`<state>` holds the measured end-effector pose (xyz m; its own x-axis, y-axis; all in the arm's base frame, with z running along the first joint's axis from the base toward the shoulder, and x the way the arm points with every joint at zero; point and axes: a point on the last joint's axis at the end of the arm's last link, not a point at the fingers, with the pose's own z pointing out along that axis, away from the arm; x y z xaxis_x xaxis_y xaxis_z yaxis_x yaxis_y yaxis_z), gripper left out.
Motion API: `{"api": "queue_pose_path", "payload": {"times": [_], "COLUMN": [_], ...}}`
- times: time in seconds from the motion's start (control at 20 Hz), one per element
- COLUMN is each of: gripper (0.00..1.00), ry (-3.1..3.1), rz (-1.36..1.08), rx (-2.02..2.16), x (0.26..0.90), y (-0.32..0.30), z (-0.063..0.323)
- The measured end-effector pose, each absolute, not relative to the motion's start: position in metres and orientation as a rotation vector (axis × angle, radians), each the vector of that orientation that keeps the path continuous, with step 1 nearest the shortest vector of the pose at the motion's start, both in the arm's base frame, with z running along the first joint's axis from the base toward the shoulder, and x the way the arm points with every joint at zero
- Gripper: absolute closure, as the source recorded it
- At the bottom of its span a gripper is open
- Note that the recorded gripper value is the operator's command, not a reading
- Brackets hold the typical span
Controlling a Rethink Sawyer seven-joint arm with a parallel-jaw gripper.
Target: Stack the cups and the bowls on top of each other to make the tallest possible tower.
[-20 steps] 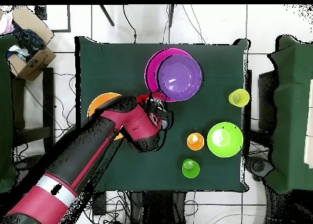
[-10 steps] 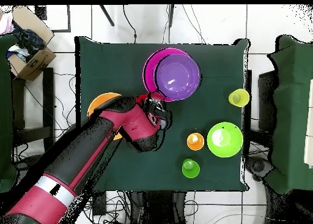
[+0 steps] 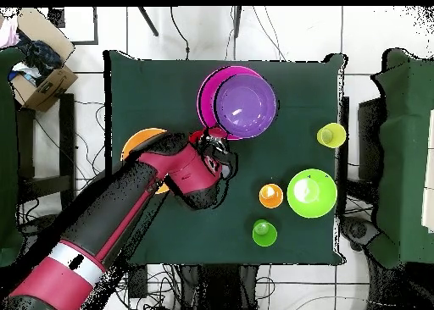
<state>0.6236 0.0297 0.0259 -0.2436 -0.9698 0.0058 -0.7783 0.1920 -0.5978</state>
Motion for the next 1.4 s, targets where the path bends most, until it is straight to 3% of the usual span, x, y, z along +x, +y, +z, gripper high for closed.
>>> {"api": "queue_pose_path", "payload": {"times": [0.8,1.4], "gripper": [1.0,1.0], "ry": [2.102,2.081], "rz": [-0.695,-0.684], "rx": [-1.653,-1.791], "x": [0.621,0.602], "y": [0.032,0.046], "z": [0.02,-0.009]}}
